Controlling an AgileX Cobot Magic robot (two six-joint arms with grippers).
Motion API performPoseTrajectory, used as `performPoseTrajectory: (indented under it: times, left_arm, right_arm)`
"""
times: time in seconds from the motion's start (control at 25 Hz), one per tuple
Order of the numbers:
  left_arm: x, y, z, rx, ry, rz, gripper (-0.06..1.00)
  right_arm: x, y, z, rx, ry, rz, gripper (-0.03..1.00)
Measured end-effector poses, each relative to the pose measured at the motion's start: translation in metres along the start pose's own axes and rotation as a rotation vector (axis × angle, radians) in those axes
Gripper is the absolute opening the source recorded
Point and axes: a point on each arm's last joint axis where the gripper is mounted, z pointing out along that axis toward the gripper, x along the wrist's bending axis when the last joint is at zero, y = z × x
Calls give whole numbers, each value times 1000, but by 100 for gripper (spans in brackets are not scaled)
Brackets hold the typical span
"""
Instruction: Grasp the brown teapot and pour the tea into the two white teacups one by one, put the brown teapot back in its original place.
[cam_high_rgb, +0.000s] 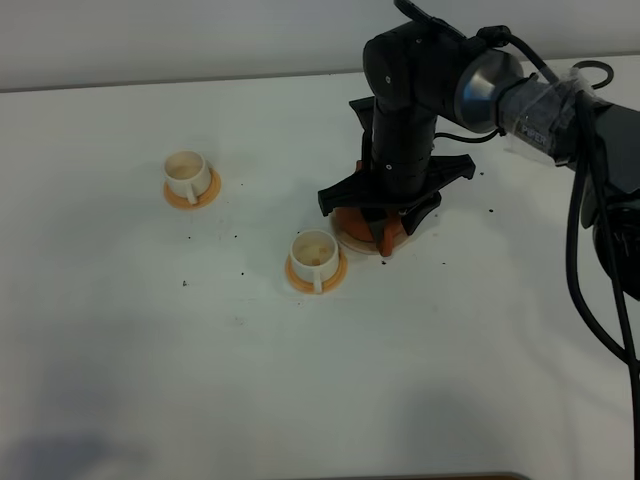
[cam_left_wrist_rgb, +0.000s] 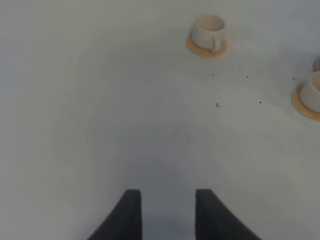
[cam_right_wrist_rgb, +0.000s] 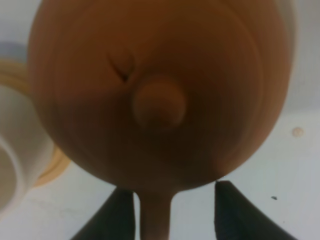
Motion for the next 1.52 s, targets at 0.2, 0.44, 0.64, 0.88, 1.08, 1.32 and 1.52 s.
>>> performPoseTrajectory:
  times: [0.2,0.44,0.64,0.88,1.08,1.32,1.52]
  left_arm:
    - [0,0,0,0,0,0,27]
    - [0,0,0,0,0,0,27]
    - [0,0,0,0,0,0,27]
    - [0,0,0,0,0,0,27]
    - [0,0,0,0,0,0,27]
    - [0,0,0,0,0,0,27]
    - [0,0,0,0,0,0,27]
  right_arm:
    - [0,0,1,3,0,-1,36]
    - [0,0,1,3,-1,-11,31]
    - [0,0,1,7,0,-36,20]
    - [-1,-1,1,10,-7,-80,10]
    - [-1,-1,1,11,-8,-102,9]
    - [-1,-1,0,8,-15,-112,9]
    - [-3,0,-8,-16,-33,-121,9]
